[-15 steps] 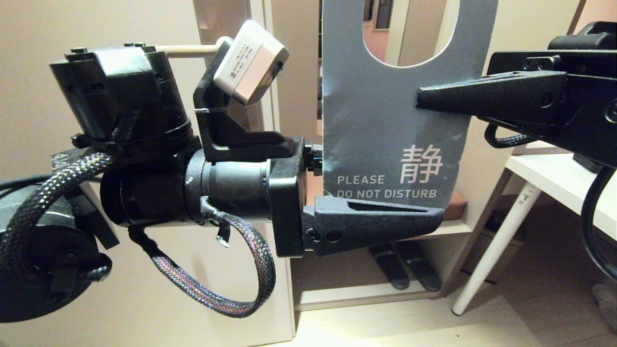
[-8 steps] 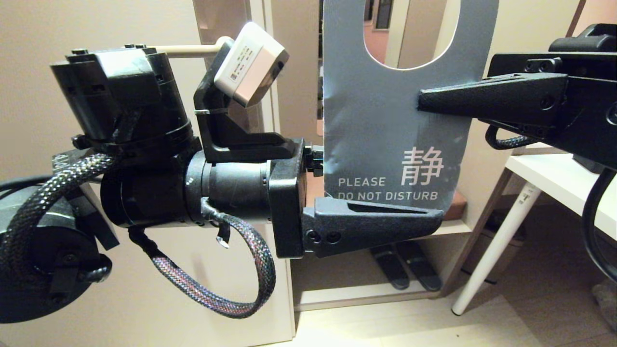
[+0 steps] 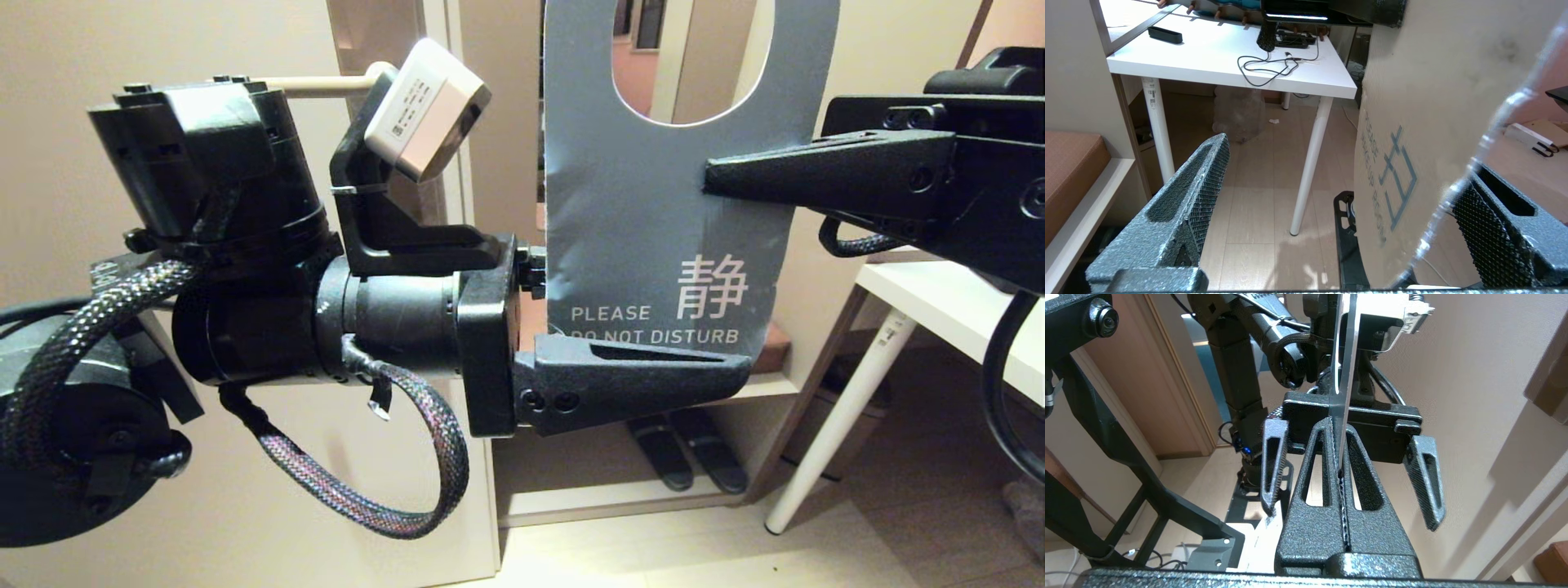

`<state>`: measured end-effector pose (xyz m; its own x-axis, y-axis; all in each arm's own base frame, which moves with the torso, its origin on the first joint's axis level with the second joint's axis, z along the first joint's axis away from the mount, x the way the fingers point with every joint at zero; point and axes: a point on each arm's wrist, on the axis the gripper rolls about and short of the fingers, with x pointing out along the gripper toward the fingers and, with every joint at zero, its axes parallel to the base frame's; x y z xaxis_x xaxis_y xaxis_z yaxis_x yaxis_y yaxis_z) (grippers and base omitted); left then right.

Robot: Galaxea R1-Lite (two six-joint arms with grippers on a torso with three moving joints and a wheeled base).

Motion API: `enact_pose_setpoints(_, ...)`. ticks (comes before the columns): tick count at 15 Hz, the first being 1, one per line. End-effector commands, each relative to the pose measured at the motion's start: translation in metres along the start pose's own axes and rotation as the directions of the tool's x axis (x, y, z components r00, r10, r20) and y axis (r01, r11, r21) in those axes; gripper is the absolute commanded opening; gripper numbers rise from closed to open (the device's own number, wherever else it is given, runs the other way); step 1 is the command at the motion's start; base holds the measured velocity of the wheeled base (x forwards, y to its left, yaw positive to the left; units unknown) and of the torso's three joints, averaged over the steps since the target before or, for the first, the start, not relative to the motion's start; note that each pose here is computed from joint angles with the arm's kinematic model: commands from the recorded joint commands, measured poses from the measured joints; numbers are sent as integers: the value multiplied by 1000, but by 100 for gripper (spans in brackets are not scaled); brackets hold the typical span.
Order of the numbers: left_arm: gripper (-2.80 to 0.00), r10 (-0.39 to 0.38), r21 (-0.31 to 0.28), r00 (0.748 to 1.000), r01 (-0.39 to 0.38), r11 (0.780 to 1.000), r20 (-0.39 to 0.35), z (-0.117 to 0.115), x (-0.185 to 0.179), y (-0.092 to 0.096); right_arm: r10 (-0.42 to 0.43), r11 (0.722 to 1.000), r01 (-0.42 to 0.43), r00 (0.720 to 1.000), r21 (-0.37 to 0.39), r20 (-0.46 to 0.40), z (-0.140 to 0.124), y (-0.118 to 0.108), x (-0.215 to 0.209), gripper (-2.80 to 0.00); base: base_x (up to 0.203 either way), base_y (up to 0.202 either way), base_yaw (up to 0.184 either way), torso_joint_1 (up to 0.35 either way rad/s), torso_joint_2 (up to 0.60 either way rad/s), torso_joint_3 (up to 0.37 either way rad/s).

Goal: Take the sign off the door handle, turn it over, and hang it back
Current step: Hand it to the other hand

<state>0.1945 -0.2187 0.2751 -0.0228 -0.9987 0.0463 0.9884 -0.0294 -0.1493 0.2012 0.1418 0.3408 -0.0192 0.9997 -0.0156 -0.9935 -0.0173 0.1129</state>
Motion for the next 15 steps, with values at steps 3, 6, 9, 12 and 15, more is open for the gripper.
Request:
enact_pose_setpoints(3, 0, -5, 2, 1000, 5, 1000, 1, 0, 0, 0, 16, 1000, -16, 1000, 3, -3, -1, 0, 3, -280, 0, 0, 0, 0, 0, 0)
enact_pose_setpoints(6, 0, -3, 2, 1000, 3, 1000, 1, 0, 0, 1, 16, 1000, -16, 1000, 3, -3, -1, -1, 3, -280, 0, 0, 0, 0, 0, 0)
enact_pose_setpoints(9, -280, -3, 5, 1000, 3, 1000, 1, 0, 0, 1, 16, 1000, -16, 1000, 4, -5, -2, -2, 4, -280, 0, 0, 0, 0, 0, 0)
enact_pose_setpoints(12, -280, -1, -1, 1000, 1, 1000, 10, 1, -1, 0, 16, 1000, -16, 1000, 4, -5, -2, -2, 4, -280, 0, 0, 0, 0, 0, 0)
enact_pose_setpoints(15, -280, -1, 2, 1000, 1, 1000, 14, 2, -1, 0, 16, 1000, -16, 1000, 8, -7, -3, -3, 4, -280, 0, 0, 0, 0, 0, 0)
